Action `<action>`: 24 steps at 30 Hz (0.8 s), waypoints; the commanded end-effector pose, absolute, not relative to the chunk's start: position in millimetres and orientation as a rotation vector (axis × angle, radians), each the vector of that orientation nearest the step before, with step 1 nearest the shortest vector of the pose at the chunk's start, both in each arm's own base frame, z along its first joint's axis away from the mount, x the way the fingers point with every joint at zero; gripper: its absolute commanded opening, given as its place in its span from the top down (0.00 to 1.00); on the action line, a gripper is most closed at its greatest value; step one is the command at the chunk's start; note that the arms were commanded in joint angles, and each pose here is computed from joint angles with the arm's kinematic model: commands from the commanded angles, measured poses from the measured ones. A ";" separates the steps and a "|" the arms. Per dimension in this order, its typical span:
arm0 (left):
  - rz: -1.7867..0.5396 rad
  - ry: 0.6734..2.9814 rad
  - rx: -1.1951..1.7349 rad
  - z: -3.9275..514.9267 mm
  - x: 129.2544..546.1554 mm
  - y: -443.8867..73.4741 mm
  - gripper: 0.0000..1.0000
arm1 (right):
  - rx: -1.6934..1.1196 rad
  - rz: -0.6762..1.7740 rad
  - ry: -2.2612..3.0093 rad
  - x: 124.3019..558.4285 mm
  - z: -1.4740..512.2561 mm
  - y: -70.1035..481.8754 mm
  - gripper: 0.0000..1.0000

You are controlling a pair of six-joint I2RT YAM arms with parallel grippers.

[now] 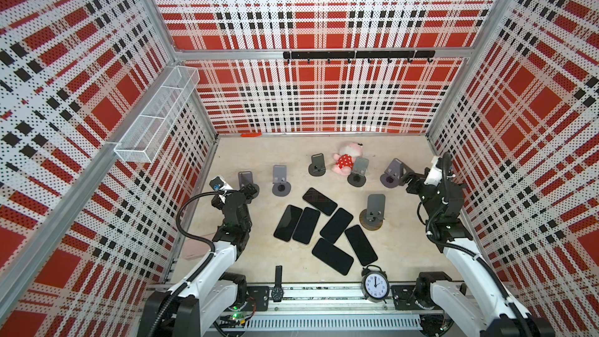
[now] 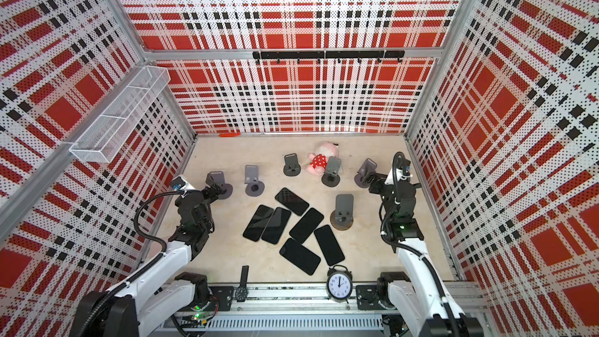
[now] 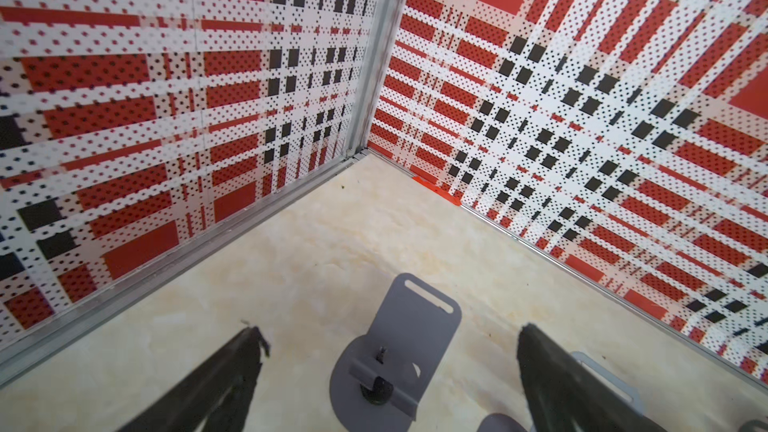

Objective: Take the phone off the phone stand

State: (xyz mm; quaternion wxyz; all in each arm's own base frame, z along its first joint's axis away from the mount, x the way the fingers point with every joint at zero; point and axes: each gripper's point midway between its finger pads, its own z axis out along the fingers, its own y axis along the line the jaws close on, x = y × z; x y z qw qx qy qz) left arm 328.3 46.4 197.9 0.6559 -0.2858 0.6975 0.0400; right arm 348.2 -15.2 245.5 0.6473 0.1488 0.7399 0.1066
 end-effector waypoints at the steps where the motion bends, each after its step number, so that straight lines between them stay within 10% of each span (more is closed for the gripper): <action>1: 0.132 1.563 -0.642 198.8 326.3 53.0 0.02 | 0.612 0.259 1.687 347.3 205.2 -56.9 0.00; 24: 0.177 1.580 -0.218 183.6 353.5 26.0 0.02 | 0.163 -0.054 1.705 386.5 139.2 -29.8 0.00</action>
